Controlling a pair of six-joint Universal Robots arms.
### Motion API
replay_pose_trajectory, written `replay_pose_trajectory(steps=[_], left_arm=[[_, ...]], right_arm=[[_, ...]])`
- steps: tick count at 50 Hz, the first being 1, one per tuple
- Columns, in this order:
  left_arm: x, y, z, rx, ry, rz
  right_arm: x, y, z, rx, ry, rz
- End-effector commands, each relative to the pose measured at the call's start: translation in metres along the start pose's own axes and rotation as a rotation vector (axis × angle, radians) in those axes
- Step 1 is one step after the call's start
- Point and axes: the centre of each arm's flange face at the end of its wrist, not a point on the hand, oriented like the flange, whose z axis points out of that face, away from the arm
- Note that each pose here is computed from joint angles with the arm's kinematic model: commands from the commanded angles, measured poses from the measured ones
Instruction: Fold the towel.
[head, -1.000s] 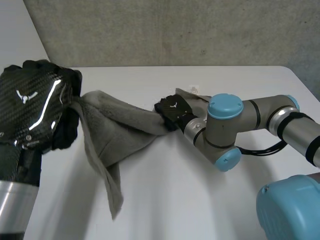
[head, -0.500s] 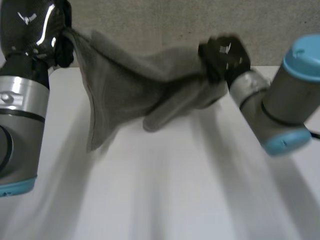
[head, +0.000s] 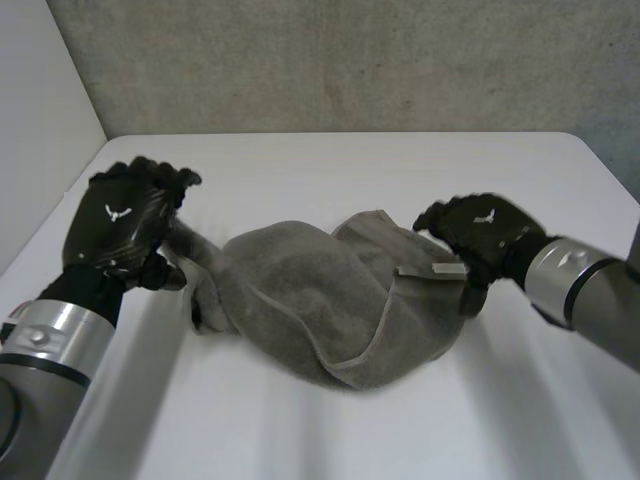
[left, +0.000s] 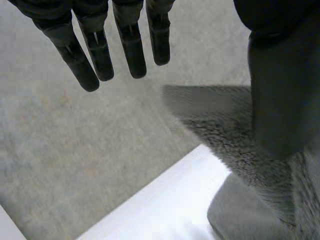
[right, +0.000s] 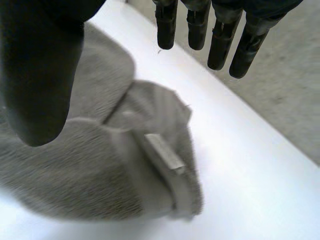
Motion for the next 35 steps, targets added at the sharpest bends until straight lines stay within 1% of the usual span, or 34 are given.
replay_pose_trajectory(steps=[1,2,5,7,8,10,13,15,19,21,23,30,35], left_arm=[[0.003,-0.038,-0.019,0.035,0.027,-0.005],[0.005,-0.042,-0.021,0.031,0.036,-0.009],[0.007,-0.044,-0.023,0.013,0.048,-0.012],[0.009,-0.043,-0.024,0.003,0.053,-0.010],[0.009,-0.043,-0.024,0.003,0.053,-0.010],[0.010,-0.039,-0.023,-0.015,0.054,-0.013],[0.010,-0.036,-0.022,-0.029,0.056,-0.014],[0.010,-0.038,-0.022,-0.026,0.057,-0.013],[0.010,-0.042,-0.023,-0.023,0.061,-0.014],[0.012,-0.042,-0.023,-0.028,0.070,-0.016],[0.013,-0.040,-0.023,-0.036,0.075,-0.018],[0.016,-0.019,-0.022,-0.132,0.073,-0.008],[0.017,-0.007,-0.032,-0.219,0.064,0.042]], right_arm=[[0.007,-0.010,0.004,0.058,-0.019,-0.074],[0.007,-0.011,0.007,0.071,-0.037,-0.122],[0.005,-0.007,0.012,0.066,-0.062,-0.163],[0.002,-0.002,0.025,0.062,-0.090,-0.245],[0.002,-0.002,0.025,0.062,-0.090,-0.246],[0.005,0.002,0.038,0.049,-0.090,-0.280],[0.005,0.006,0.044,0.039,-0.095,-0.278],[0.004,0.018,0.057,0.006,-0.102,-0.265],[0.000,0.030,0.066,-0.031,-0.102,-0.250],[-0.017,0.033,0.072,-0.042,-0.118,-0.261],[-0.025,0.034,0.077,-0.037,-0.123,-0.274],[-0.031,0.042,0.095,-0.050,-0.089,-0.282],[-0.042,0.041,0.101,-0.042,-0.100,-0.259]])
